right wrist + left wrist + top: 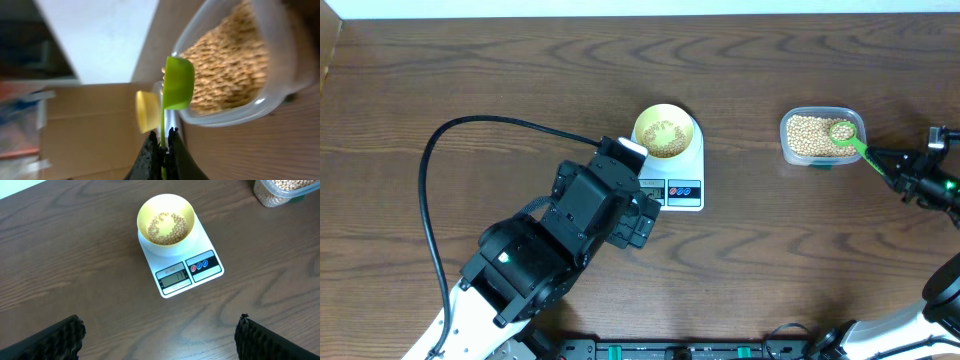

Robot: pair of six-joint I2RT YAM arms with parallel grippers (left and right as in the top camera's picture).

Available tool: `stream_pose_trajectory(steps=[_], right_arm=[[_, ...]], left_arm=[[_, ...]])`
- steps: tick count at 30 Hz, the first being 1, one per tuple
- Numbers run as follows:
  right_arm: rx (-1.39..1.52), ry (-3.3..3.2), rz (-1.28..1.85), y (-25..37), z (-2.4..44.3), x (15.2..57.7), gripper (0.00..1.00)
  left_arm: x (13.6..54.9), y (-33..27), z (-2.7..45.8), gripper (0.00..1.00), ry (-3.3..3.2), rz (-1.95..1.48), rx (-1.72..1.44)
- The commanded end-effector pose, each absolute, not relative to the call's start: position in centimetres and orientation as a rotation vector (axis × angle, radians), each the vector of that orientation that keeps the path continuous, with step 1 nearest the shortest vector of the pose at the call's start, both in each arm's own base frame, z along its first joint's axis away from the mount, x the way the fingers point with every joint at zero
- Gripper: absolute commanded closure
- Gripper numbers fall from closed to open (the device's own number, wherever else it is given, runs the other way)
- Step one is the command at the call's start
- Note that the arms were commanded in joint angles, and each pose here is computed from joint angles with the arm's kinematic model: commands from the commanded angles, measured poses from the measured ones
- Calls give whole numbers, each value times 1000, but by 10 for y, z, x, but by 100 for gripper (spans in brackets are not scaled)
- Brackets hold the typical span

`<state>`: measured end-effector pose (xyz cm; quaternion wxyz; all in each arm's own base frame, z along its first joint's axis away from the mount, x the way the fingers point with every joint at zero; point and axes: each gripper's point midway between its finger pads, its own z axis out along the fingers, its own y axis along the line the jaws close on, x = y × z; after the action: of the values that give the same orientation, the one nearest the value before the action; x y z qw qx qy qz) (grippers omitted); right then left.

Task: Scoop item into bowl and weigh 50g on scale
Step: 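Dip the green scoop into the soybeans with the right gripper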

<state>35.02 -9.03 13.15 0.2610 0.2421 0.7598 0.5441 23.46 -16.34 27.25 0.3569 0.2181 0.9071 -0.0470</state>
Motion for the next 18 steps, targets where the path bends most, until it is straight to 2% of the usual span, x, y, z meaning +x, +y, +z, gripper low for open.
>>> stream_pose_trajectory(steps=[1, 9, 18], right_arm=[[508, 1860, 1614, -80, 162, 347, 99], [446, 1842, 1713, -54, 172, 350, 99], [209, 1946, 1834, 23, 174, 357, 99]], left_arm=[[236, -162, 274, 2, 2342, -110, 552], [236, -162, 274, 2, 2342, -110, 553], [236, -162, 274, 2, 2342, -110, 553]])
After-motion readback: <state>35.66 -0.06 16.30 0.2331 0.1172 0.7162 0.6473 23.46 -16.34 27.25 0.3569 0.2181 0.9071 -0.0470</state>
